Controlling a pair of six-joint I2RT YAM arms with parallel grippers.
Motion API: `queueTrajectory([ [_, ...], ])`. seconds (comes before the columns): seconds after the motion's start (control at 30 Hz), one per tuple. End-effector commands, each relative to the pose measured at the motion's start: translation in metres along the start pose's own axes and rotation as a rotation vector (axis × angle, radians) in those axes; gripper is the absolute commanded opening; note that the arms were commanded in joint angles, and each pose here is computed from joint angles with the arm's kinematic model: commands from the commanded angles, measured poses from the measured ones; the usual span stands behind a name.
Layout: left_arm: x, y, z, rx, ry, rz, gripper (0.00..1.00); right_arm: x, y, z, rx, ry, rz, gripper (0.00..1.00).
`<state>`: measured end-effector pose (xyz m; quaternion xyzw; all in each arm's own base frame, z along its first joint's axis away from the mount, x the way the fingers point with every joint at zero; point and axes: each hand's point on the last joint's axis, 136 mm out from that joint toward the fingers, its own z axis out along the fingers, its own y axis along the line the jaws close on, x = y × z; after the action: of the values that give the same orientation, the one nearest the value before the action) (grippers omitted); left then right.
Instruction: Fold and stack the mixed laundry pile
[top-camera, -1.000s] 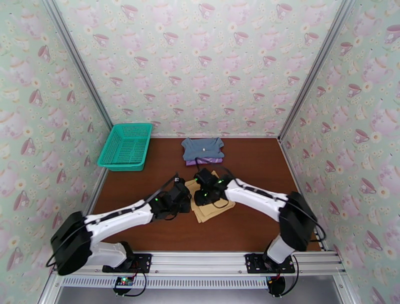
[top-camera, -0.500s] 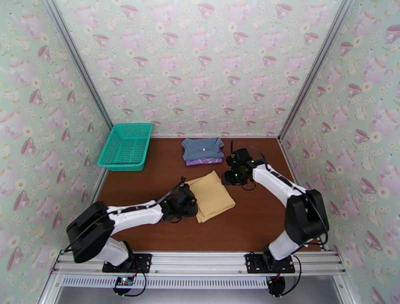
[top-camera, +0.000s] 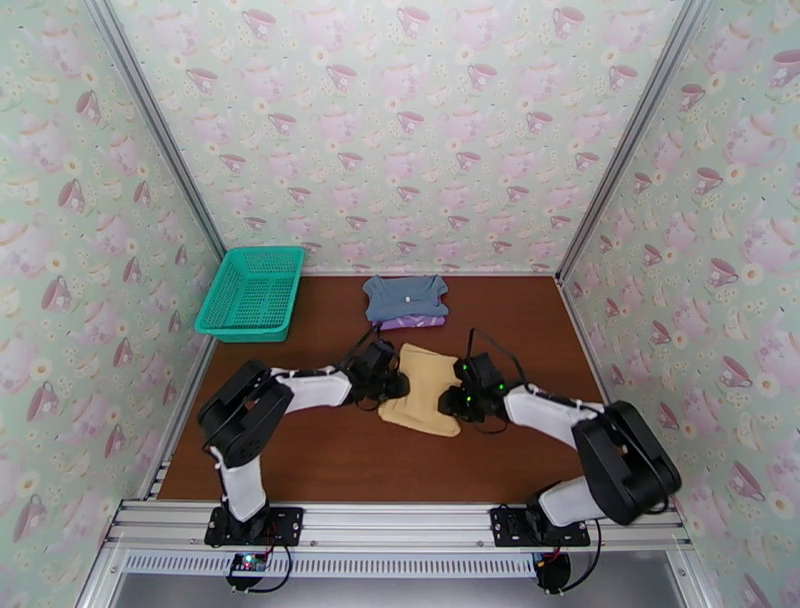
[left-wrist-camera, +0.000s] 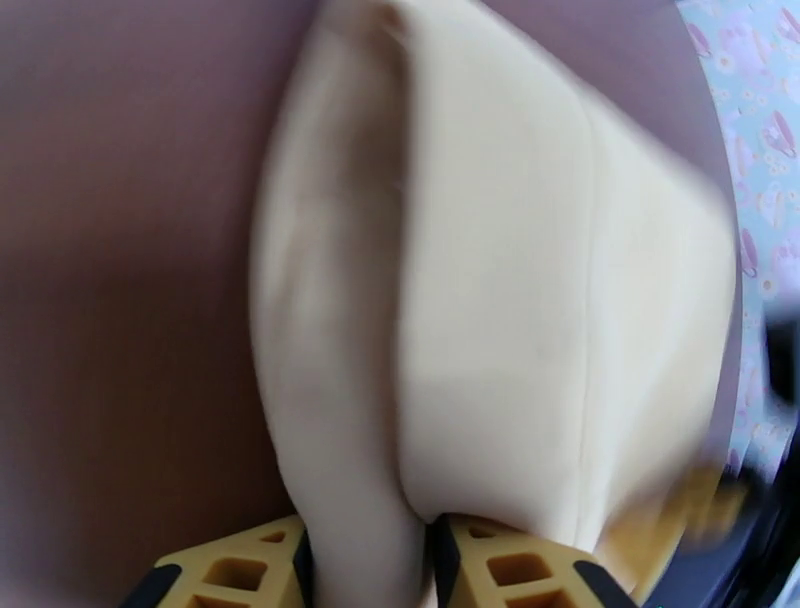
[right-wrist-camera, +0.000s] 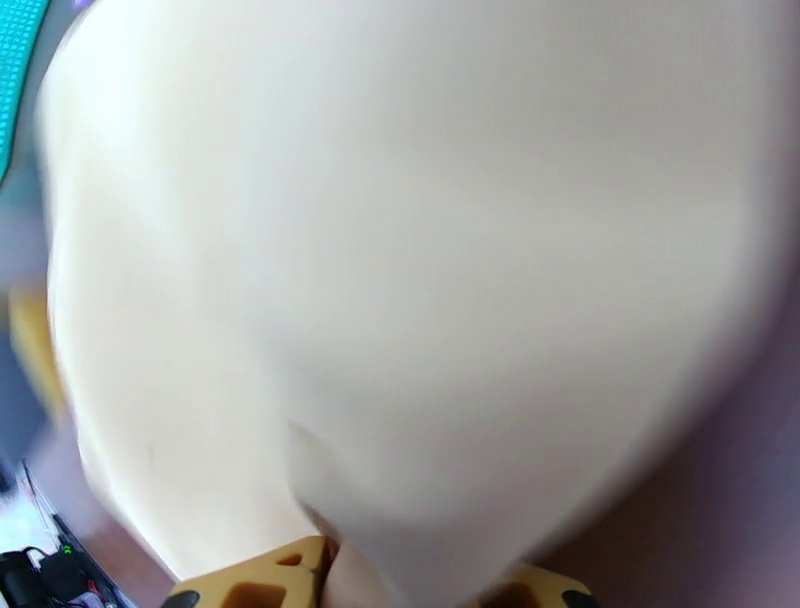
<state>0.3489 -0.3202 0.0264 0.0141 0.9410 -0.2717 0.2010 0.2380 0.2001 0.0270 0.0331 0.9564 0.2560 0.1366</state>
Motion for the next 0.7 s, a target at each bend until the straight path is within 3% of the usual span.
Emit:
queueTrajectory([
  [0.0,-0.024,0.012,0.013,-0.032,0.013,0.126,0.36,-0.006,0.022,-0.01,-0.044,-0.152,0.148,0.36],
  [0.1,-0.051,0.011,0.001,-0.072,-0.015,0.185,0.36,-0.017,0.026,-0.036,-0.03,-0.254,0.143,0.43],
  [0.2,-0.077,0.007,-0.03,-0.131,-0.072,0.241,0.41,-0.038,0.023,-0.078,0.078,-0.347,0.016,0.51],
  [0.37,-0.094,-0.002,-0.103,-0.238,-0.183,0.266,0.68,-0.077,0.023,-0.128,0.135,-0.38,-0.199,0.9],
  [0.47,-0.069,-0.004,-0.125,-0.236,-0.152,0.185,0.73,-0.098,0.014,-0.129,0.137,-0.297,-0.292,0.97],
  [0.67,0.022,-0.023,-0.106,-0.063,-0.033,-0.009,0.74,-0.12,-0.013,-0.08,0.202,0.052,-0.454,0.91],
])
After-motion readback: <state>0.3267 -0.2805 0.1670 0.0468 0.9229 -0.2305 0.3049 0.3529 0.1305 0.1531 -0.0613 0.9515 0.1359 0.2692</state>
